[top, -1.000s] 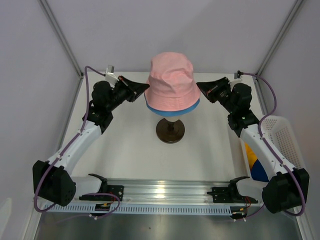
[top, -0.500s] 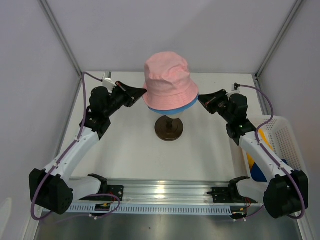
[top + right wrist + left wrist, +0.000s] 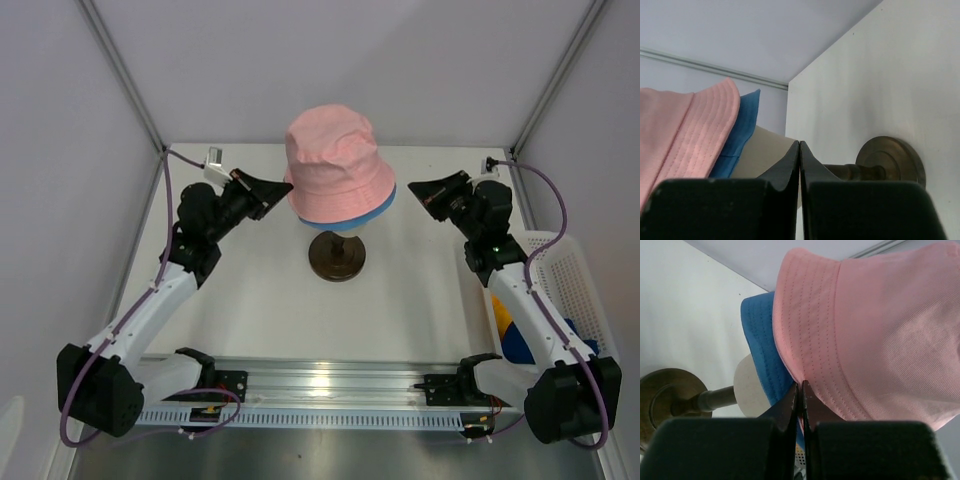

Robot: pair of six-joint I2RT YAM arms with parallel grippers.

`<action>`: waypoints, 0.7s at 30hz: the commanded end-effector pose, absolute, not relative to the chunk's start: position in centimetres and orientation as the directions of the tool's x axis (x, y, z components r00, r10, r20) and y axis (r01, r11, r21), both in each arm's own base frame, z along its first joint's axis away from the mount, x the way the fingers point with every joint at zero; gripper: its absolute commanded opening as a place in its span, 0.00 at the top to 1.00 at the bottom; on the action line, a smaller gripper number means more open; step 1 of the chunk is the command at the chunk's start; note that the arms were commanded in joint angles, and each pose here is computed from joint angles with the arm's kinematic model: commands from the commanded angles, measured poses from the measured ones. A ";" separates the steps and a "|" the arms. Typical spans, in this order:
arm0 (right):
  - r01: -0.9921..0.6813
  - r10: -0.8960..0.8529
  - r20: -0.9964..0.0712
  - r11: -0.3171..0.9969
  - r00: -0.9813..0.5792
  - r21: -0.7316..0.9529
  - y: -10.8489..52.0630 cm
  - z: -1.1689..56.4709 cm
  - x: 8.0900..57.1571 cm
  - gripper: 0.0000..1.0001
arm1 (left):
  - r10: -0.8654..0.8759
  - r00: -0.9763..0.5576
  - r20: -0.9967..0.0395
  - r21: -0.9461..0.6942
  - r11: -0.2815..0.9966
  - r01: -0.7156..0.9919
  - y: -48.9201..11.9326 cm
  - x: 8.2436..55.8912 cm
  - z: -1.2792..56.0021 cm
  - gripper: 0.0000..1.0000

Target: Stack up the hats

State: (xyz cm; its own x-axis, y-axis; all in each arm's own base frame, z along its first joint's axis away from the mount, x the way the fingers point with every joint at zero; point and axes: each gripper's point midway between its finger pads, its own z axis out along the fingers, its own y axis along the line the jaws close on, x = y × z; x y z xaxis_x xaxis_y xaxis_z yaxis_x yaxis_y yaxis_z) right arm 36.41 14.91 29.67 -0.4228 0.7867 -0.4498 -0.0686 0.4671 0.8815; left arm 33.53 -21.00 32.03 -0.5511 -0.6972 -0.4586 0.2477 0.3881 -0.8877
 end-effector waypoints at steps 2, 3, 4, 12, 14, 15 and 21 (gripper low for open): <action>-0.169 0.745 -0.553 0.531 -0.373 0.830 14.5 33.5 36.3 0.92 | -0.629 -0.615 -0.476 -0.854 0.496 0.155 -20.6 31.9 26.8 0.89; -0.152 0.737 -0.559 0.547 -0.379 0.823 14.4 33.1 36.3 0.86 | -0.615 -0.596 -0.516 -0.830 0.530 0.171 -20.1 31.9 27.0 0.78; -0.158 0.729 -0.580 0.565 -0.364 0.810 14.1 33.8 36.3 0.73 | -0.608 -0.599 -0.521 -0.812 0.570 0.128 -19.2 31.8 26.0 0.72; 0.109 0.636 -0.735 0.768 -0.232 0.631 4.0 34.3 35.2 0.14 | -0.599 -0.389 -0.700 -0.675 0.733 0.085 -12.1 32.1 30.9 0.06; 0.278 0.626 -0.771 0.767 -0.121 0.579 -0.5 34.0 33.6 0.01 | -0.581 -0.372 -0.724 -0.650 0.755 0.085 -11.5 31.7 31.2 0.01; 0.378 0.620 -0.775 0.751 -0.121 0.541 -2.3 32.4 32.3 0.01 | -0.561 -0.360 -0.746 -0.626 0.774 0.091 -11.1 31.2 31.5 0.00; 0.727 0.588 -0.803 0.592 -0.094 0.348 -8.8 26.5 24.2 0.01 | -0.484 -0.378 -0.789 -0.563 0.816 0.130 -10.8 29.4 32.0 0.00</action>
